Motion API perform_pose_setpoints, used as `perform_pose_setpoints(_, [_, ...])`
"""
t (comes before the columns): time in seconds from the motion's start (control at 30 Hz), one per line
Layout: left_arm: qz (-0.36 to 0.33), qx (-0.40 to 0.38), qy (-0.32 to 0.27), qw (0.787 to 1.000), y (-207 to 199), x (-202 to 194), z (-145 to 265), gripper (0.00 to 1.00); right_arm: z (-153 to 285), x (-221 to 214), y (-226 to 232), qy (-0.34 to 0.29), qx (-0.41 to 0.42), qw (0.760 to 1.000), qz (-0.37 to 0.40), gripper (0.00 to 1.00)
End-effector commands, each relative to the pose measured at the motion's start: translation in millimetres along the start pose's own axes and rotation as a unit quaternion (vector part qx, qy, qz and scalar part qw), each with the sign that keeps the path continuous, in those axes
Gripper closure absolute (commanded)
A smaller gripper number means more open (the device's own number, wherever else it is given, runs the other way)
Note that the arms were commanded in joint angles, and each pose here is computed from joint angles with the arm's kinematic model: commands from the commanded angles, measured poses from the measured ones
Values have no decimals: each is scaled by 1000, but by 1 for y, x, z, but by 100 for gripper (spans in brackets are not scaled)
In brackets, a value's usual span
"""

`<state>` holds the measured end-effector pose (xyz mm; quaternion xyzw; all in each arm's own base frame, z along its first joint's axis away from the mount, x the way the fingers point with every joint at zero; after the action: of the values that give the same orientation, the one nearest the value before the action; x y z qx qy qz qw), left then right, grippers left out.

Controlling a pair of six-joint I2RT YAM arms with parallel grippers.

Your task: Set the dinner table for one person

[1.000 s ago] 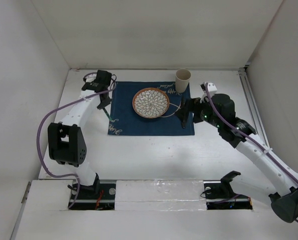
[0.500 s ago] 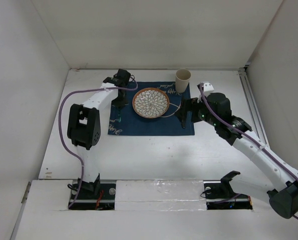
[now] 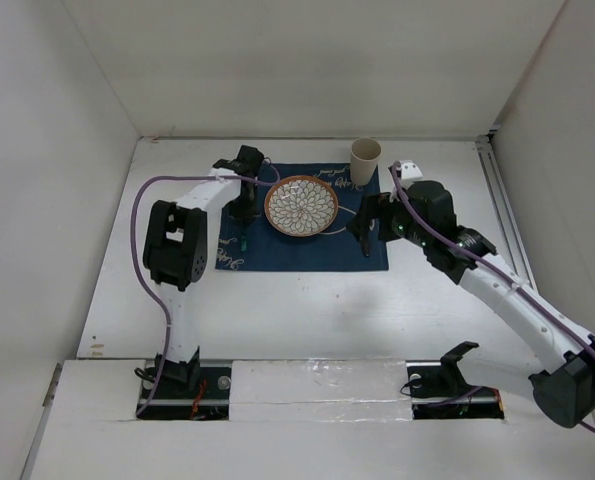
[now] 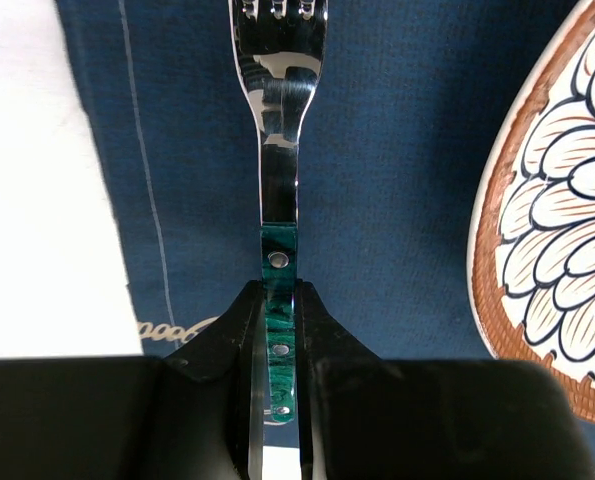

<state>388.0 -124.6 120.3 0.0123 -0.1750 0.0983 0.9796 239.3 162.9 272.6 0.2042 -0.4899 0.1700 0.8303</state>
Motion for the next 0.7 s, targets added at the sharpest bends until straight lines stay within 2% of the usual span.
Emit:
perform_pose_setpoints(0.0, [19,-11,-2,1000,-3,2,3,100,10,23,5,-40,8,999,9,0])
perform_pose_setpoints(0.67, [37,15,4,999,5,-11,-2,100,28,28,13,-52,15,999,0,0])
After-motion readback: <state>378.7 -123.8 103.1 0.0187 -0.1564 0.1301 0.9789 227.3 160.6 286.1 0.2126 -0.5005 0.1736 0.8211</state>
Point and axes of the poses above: each gripper's point midway between its finger pads, its own z axis back along the fingers, its own y axis along the line the jaws close on, x = y × z, the point moved 8 cm from there along z, back along the fingers, and after that the axes turned 10 degrees about z, right-handed, at the moved point
